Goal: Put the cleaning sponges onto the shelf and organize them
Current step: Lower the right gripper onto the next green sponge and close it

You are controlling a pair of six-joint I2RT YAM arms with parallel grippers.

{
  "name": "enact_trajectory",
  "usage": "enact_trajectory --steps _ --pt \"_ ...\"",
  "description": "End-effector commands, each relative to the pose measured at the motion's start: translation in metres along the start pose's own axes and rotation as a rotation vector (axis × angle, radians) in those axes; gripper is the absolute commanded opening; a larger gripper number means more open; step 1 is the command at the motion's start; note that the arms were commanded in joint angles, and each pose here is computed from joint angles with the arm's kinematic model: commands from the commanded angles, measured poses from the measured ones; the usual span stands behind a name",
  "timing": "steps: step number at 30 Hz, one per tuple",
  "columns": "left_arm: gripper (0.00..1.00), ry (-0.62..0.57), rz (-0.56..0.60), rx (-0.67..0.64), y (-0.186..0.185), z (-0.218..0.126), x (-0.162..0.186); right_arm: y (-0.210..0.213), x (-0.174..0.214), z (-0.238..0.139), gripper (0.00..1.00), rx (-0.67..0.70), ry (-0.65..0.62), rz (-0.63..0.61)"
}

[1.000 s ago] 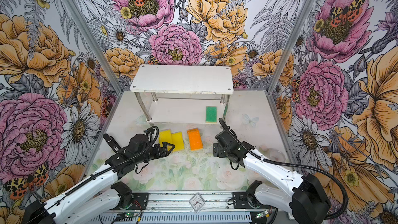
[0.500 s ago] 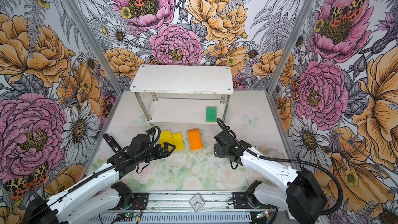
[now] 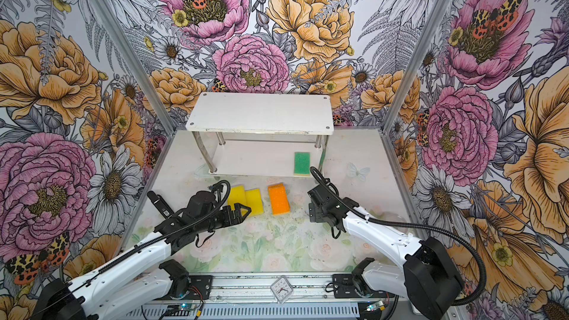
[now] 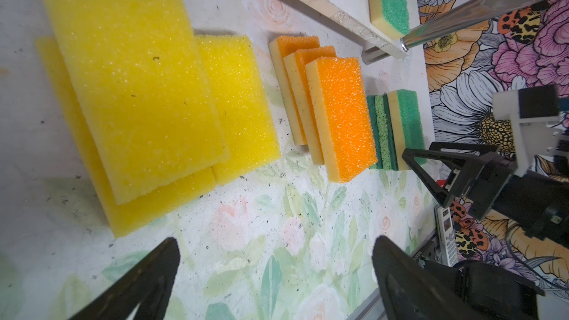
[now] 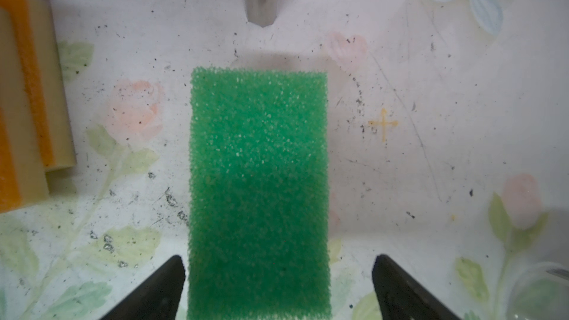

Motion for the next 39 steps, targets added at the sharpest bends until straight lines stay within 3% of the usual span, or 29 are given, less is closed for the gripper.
enact_trajectory --steps 1,21,39 --pt "0.99 -0.033 0.000 0.004 -0.002 0.001 -0.006 0.005 -0.016 -0.003 0.96 -0.018 -0.035 -0.001" --pt "0.99 -0.034 -0.011 -0.001 -0.001 0.000 -0.004 0.010 -0.014 0.009 0.81 -0.042 -0.013 -0.004" --pt "0.99 -0.029 -0.018 -0.010 0.001 0.001 -0.002 0.008 -0.008 0.019 0.78 -0.042 0.000 0.008"
Point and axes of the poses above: each gripper's point midway between its finger pads, its own z axis out along the fingers, its own y axis along the line the jaws close on, x = y × z, the point moved 4 cm from there along -z, back along the fingers, and after that the axes turned 5 degrees about z, right-handed, at the moved point
